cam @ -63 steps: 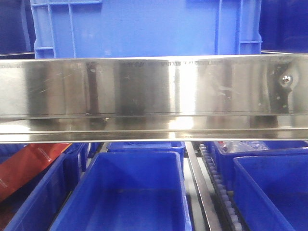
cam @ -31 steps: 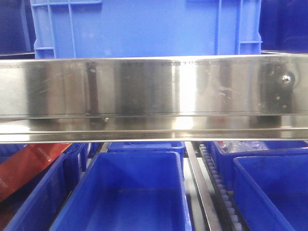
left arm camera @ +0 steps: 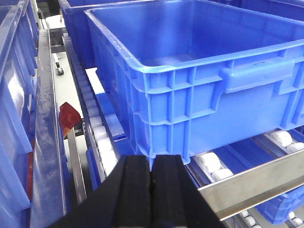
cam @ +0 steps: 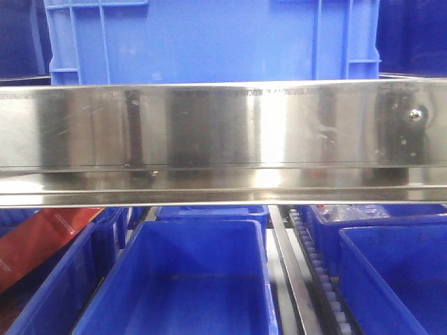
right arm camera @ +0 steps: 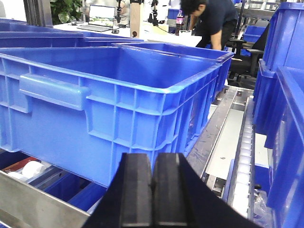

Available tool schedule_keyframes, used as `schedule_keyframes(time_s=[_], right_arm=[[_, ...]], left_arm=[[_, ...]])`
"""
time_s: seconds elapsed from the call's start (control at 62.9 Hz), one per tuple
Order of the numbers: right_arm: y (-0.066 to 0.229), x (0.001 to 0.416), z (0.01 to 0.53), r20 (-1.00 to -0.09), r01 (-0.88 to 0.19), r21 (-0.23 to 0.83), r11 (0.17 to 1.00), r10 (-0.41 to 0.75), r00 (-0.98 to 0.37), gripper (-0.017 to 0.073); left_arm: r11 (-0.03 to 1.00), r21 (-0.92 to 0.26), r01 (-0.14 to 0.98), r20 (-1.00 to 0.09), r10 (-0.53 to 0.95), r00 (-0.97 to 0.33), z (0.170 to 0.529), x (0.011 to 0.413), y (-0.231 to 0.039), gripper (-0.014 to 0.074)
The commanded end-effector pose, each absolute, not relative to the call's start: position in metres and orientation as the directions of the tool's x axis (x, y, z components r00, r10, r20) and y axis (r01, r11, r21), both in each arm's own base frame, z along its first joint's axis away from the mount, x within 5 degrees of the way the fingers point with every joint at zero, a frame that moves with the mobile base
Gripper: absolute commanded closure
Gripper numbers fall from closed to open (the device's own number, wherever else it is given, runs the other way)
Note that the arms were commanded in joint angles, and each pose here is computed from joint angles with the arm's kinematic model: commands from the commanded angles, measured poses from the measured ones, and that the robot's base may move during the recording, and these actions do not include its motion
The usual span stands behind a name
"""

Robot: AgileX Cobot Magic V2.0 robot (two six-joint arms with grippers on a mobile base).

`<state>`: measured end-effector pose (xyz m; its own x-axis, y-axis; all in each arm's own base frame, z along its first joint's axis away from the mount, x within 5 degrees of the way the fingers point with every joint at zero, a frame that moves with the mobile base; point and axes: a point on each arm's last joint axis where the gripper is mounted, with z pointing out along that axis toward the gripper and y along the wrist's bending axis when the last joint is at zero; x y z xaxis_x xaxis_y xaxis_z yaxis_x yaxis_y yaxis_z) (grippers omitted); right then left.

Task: Place cylindrical capacitor in blue bin on shelf

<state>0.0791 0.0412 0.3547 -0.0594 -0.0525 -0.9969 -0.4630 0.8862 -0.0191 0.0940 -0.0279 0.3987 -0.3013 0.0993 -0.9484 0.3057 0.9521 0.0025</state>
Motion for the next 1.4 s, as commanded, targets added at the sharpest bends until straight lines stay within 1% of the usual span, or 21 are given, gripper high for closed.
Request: schedule_keyframes(time_s=[0.0, 0.048, 0.111, 0.191, 0.254, 0.318, 0.413, 0.524, 0.651, 0.683, 0.747, 0.874, 0.922, 0.969, 1.08, 1.255, 1.382], right_arm=[[0.04, 0.079, 0.355, -0.998, -0.453, -0.027, 0.891, -0.049, -0.037, 0.0713], [0.04, 0.079, 0.355, -0.998, -0.453, -0.027, 0.891, -0.049, -0.037, 0.0713], [0.04, 0.079, 0.355, -0.998, -0.453, -0.027, 0.891, -0.049, -0.037, 0.0713], [0.04, 0.079, 0.355, -0.998, -0.453, -0.027, 0.891, -0.049, -0.037, 0.0713], [0.04, 0.079, 0.355, -0.998, -0.453, -0.027, 0.891, -0.049, -0.037, 0.0713], [0.04, 0.079, 0.355, -0.998, -0.453, -0.027, 0.891, -0.049, -0.037, 0.0713], [0.04, 0.079, 0.355, -0.998, -0.453, -0.027, 0.891, -0.049, -0.037, 0.0713], [0.04, 0.079, 0.355, -0.998, -0.453, -0.027, 0.891, -0.049, -0.037, 0.0713], [0.04, 0.079, 0.355, -0.998, -0.453, -0.027, 0.891, -0.049, -0.037, 0.0713], [0.04, 0.079, 0.355, -0.998, -0.453, -0.027, 0.891, -0.049, -0.037, 0.0713], [0.04, 0.079, 0.355, -0.998, -0.453, -0.027, 0.891, -0.049, -0.037, 0.0713], [0.04, 0.079, 0.356, -0.998, -0.453, -0.027, 0.891, -0.047, -0.034, 0.0713], [0.04, 0.079, 0.356, -0.998, -0.453, -0.027, 0.891, -0.047, -0.034, 0.0713], [0.04, 0.079, 0.356, -0.998, -0.453, -0.027, 0.891, -0.047, -0.034, 0.0713], [0.04, 0.079, 0.356, -0.998, -0.453, -0.027, 0.891, -0.047, -0.034, 0.0713], [0.04, 0.079, 0.356, -0.998, -0.453, -0.027, 0.891, -0.047, -0.034, 0.0713], [0.04, 0.079, 0.356, -0.998, -0.453, -0.027, 0.891, -0.047, -0.034, 0.0713]], left_arm=[[0.953, -0.012, 0.304, -0.953, 0.081, -0.291, 0.4, 0.093, -0.028, 0.0704], [0.954, -0.002, 0.3, -0.953, 0.089, -0.29, 0.4, 0.093, -0.028, 0.0704], [0.961, 0.06, 0.27, -0.961, 0.129, -0.246, 0.403, 0.09, -0.023, 0.0704], [0.964, 0.072, 0.257, -0.971, 0.127, -0.205, 0.399, 0.083, -0.021, 0.0704], [0.972, 0.098, 0.213, -0.983, 0.128, -0.134, 0.393, 0.076, -0.016, 0.0704], [0.985, 0.077, 0.152, -0.993, 0.089, -0.076, 0.38, 0.067, -0.011, 0.0704], [0.994, 0.077, 0.079, -0.997, 0.078, -0.007, 0.351, 0.055, -0.006, 0.0704], [0.997, 0.071, 0.009, -0.997, 0.071, 0.016, 0.306, 0.048, -0.002, 0.0704], [0.997, 0.069, -0.045, -0.996, 0.072, 0.05, 0.266, 0.043, 0.0, 0.0704], [0.997, 0.056, -0.054, -0.997, 0.058, 0.05, 0.255, 0.044, 0.001, 0.0704], [0.998, 0.013, -0.061, -1.0, 0.014, 0.01, 0.231, 0.051, 0.002, 0.0704], [0.997, -0.014, -0.077, -0.999, -0.016, -0.03, 0.203, 0.056, 0.004, 0.0704], [0.997, -0.022, -0.08, -1.0, -0.02, 0.016, 0.207, 0.056, 0.004, 0.0704], [0.997, -0.019, -0.08, -1.0, -0.021, -0.021, 0.203, 0.056, 0.004, 0.0704], [0.997, -0.017, -0.08, -1.0, -0.018, -0.018, 0.203, 0.056, 0.004, 0.0704], [0.997, -0.017, -0.08, -1.0, -0.015, 0.025, 0.207, 0.056, 0.004, 0.0704], [0.997, -0.017, -0.08, -0.999, -0.014, 0.033, 0.208, 0.056, 0.005, 0.0704]])
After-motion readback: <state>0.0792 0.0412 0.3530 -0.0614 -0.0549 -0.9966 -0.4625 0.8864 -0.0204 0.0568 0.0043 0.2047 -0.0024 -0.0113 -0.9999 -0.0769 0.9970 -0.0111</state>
